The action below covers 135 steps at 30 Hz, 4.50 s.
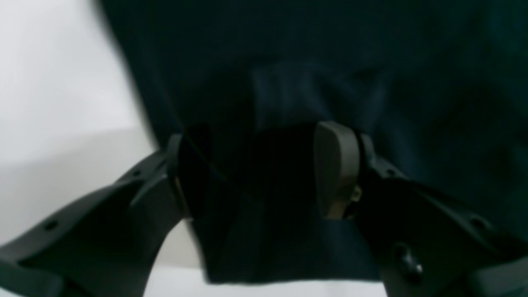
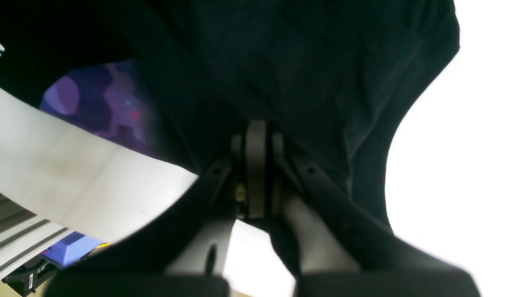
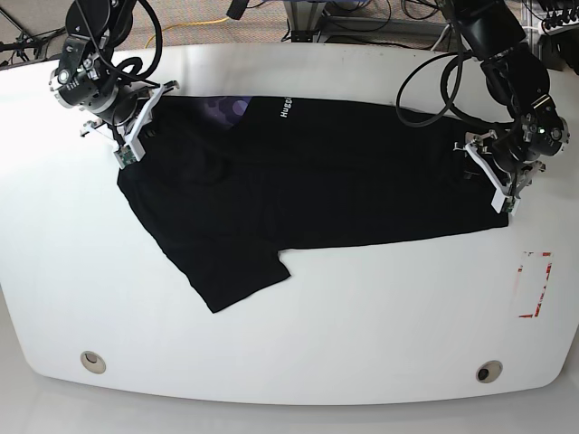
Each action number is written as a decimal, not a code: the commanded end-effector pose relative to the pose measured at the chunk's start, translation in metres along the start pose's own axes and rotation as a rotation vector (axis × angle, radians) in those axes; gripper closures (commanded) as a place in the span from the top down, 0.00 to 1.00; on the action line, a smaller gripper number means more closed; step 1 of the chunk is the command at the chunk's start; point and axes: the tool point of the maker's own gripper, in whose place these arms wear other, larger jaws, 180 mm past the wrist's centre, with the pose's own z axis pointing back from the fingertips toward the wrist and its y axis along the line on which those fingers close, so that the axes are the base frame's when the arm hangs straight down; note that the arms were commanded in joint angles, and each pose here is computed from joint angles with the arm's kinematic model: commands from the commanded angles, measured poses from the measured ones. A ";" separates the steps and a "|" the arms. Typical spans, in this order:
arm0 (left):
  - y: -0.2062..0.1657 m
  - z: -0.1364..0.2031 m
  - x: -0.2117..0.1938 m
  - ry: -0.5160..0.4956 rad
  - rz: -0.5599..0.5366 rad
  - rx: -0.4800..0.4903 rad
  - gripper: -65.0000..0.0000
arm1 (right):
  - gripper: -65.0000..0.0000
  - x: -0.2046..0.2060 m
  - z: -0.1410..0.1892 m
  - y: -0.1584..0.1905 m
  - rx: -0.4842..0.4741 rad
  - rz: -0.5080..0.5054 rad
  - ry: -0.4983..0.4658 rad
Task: Fold the T-shirt properly
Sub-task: 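Pull the grasped shirt edge taut with both grippers, then drag the held shirt edge apart and back with both grippers to flatten it, then adjust grips on the shirt edge with both grippers and release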
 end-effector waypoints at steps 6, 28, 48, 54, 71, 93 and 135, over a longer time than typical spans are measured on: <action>0.007 0.004 0.012 -0.036 -0.001 0.017 0.19 | 0.00 0.013 0.004 -0.004 -0.012 0.013 -0.045; 0.036 0.076 0.011 -0.110 -0.081 0.221 0.02 | 0.00 0.016 0.004 -0.005 -0.014 0.014 -0.050; 0.088 0.091 -0.042 0.009 0.016 0.309 0.07 | 0.00 0.010 0.005 -0.007 -0.020 0.017 -0.032; 0.099 0.092 -0.050 0.037 0.018 0.314 0.40 | 0.05 0.010 0.005 -0.008 -0.021 0.018 -0.031; 0.096 0.110 -0.019 -0.057 -0.035 0.337 0.56 | 0.45 0.014 0.012 0.016 0.073 -0.008 -0.091; 0.103 0.128 0.007 -0.219 0.048 0.329 0.56 | 0.45 0.030 0.022 0.058 0.298 -0.115 -0.230; 0.050 0.067 -0.034 0.014 -0.010 0.104 0.56 | 0.11 0.005 0.006 0.095 0.419 -0.138 -0.142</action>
